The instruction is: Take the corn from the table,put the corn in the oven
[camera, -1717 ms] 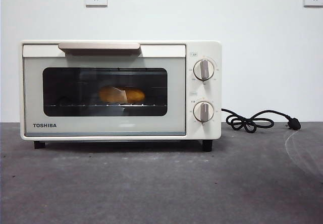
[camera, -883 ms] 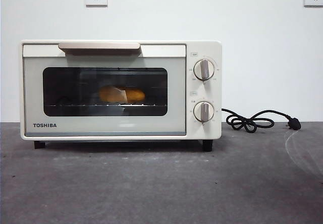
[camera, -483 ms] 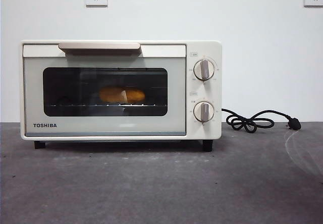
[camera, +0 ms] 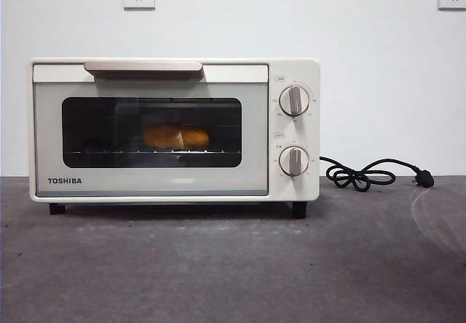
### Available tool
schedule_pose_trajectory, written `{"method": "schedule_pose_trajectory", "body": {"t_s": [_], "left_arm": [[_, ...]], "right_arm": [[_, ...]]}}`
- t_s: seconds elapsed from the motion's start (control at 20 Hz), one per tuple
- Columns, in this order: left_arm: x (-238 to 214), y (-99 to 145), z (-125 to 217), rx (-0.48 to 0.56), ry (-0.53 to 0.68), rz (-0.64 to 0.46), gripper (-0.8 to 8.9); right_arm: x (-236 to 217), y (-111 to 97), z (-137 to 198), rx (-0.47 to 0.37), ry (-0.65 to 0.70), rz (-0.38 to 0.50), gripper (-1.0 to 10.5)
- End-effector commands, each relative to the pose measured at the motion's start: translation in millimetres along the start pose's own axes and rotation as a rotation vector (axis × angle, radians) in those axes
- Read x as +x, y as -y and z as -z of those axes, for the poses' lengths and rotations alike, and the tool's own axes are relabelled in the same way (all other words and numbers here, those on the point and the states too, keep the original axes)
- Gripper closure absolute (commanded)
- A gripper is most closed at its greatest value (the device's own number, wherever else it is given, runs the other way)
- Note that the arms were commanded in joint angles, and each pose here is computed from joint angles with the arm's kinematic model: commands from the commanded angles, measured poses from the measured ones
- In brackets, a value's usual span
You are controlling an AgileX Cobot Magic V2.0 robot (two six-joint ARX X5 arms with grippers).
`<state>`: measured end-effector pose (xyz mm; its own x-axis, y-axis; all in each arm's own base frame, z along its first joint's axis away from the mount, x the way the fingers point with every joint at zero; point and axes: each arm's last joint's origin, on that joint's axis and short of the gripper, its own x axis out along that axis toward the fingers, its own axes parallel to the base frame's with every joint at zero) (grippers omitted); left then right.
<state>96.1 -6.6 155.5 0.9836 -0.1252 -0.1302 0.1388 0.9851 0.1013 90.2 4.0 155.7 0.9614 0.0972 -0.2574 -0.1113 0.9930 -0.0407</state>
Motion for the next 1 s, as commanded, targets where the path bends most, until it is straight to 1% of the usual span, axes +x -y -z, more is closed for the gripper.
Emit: {"method": "schedule_pose_trajectory", "body": {"t_s": [0.05, 0.1, 0.2, 0.3, 0.4, 0.45, 0.6, 1.0], "left_arm": [[-0.1, -0.8, -7.0, 0.029, 0.086, -0.007, 8.17], [-0.4, -1.1, -10.0, 0.031, 0.117, -0.012, 8.17], [-0.5, -1.2, -10.6, 0.033, 0.124, -0.013, 8.17], [0.1, -0.8, -4.8, 0.027, 0.063, -0.014, 8.17], [0.2, 0.3, 4.8, 0.020, -0.037, -0.002, 8.17], [-0.1, 0.2, 5.1, 0.018, -0.047, -0.003, 8.17], [0.0, -0.1, 1.4, 0.021, -0.010, -0.004, 8.17], [0.0, -0.2, 2.4, 0.020, -0.019, -0.005, 8.17]], "right_arm": [[1.2, 0.0, 2.4, 0.011, -0.005, 0.001, 9.5], [1.2, 0.0, 2.3, 0.011, -0.005, 0.001, 9.5], [1.2, 0.0, 2.4, 0.011, -0.005, 0.001, 9.5], [1.2, 0.0, 2.4, 0.011, -0.005, 0.001, 9.5], [1.2, 0.0, 2.4, 0.011, -0.005, 0.001, 9.5], [1.2, 0.0, 2.3, 0.011, -0.005, 0.001, 9.5], [1.2, 0.0, 2.3, 0.011, -0.005, 0.001, 9.5], [1.2, 0.0, 2.4, 0.011, -0.005, 0.001, 9.5]]}}
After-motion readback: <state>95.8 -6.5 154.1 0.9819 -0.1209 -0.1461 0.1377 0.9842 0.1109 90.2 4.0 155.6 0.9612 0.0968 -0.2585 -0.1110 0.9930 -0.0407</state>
